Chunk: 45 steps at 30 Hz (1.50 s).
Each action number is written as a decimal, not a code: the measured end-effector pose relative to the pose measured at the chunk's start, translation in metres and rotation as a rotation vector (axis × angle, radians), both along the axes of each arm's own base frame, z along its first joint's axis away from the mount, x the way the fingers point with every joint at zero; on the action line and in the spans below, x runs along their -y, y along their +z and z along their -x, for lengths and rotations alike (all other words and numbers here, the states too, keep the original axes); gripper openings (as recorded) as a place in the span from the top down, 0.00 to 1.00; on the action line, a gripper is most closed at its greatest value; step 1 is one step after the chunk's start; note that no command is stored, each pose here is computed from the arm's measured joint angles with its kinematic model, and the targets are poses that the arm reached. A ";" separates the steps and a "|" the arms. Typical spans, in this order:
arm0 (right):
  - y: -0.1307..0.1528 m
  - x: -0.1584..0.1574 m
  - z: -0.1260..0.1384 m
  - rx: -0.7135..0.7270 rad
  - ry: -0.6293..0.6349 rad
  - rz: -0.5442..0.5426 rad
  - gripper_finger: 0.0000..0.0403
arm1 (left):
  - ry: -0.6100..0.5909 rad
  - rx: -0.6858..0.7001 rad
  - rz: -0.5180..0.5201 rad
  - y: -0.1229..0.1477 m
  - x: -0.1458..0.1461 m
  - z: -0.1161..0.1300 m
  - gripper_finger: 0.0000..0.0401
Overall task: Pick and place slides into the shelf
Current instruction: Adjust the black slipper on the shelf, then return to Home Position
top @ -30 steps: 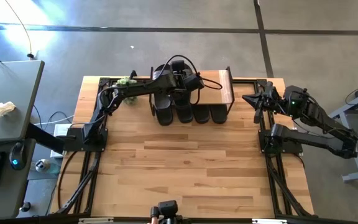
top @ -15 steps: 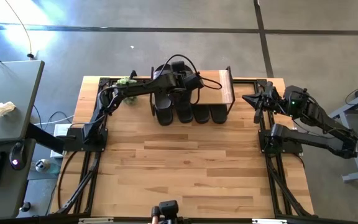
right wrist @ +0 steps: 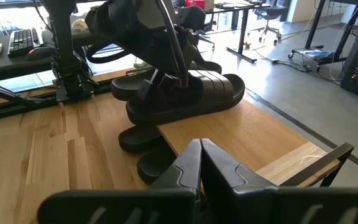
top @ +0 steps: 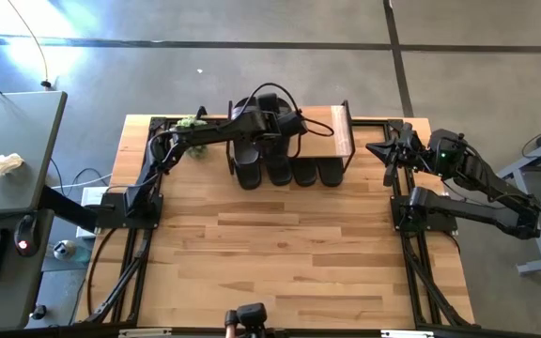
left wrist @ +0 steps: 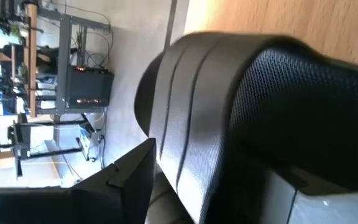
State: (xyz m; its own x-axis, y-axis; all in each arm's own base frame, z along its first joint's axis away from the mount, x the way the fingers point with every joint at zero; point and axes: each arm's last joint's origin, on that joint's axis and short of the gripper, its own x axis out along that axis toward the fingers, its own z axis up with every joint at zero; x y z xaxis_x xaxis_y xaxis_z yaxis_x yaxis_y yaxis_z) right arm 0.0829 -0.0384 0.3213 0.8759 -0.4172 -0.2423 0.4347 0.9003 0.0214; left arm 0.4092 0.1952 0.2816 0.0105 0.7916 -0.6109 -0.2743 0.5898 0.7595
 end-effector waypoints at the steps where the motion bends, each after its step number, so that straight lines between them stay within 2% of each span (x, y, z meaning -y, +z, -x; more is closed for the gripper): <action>1: 0.000 0.000 0.000 0.000 0.000 0.000 1.00 | 0.007 0.000 0.004 0.000 0.001 0.001 0.49; 7: 0.000 0.000 0.000 0.000 0.000 0.000 1.00 | 0.027 0.021 0.023 0.008 0.003 0.005 0.46; 20: 0.000 0.000 0.000 0.000 0.000 0.000 1.00 | 0.004 0.183 0.204 0.044 0.011 0.010 0.46; 27: 0.000 0.000 0.000 0.000 0.000 0.000 1.00 | -0.010 0.304 0.394 0.056 0.017 0.012 0.46; 32: 0.000 0.000 0.000 0.000 0.000 0.000 1.00 | -0.052 0.426 0.565 0.067 0.024 0.009 0.46; 37: 0.000 0.000 0.000 0.000 0.000 0.000 1.00 | -0.105 0.532 0.688 0.080 0.034 0.005 0.46; 41: 0.000 0.000 0.000 0.000 0.000 0.000 1.00 | -0.184 0.626 0.763 0.088 0.046 -0.002 0.46; 45: 0.000 0.000 0.000 0.000 0.000 0.000 1.00 | -0.346 0.735 0.878 0.097 0.058 -0.015 0.46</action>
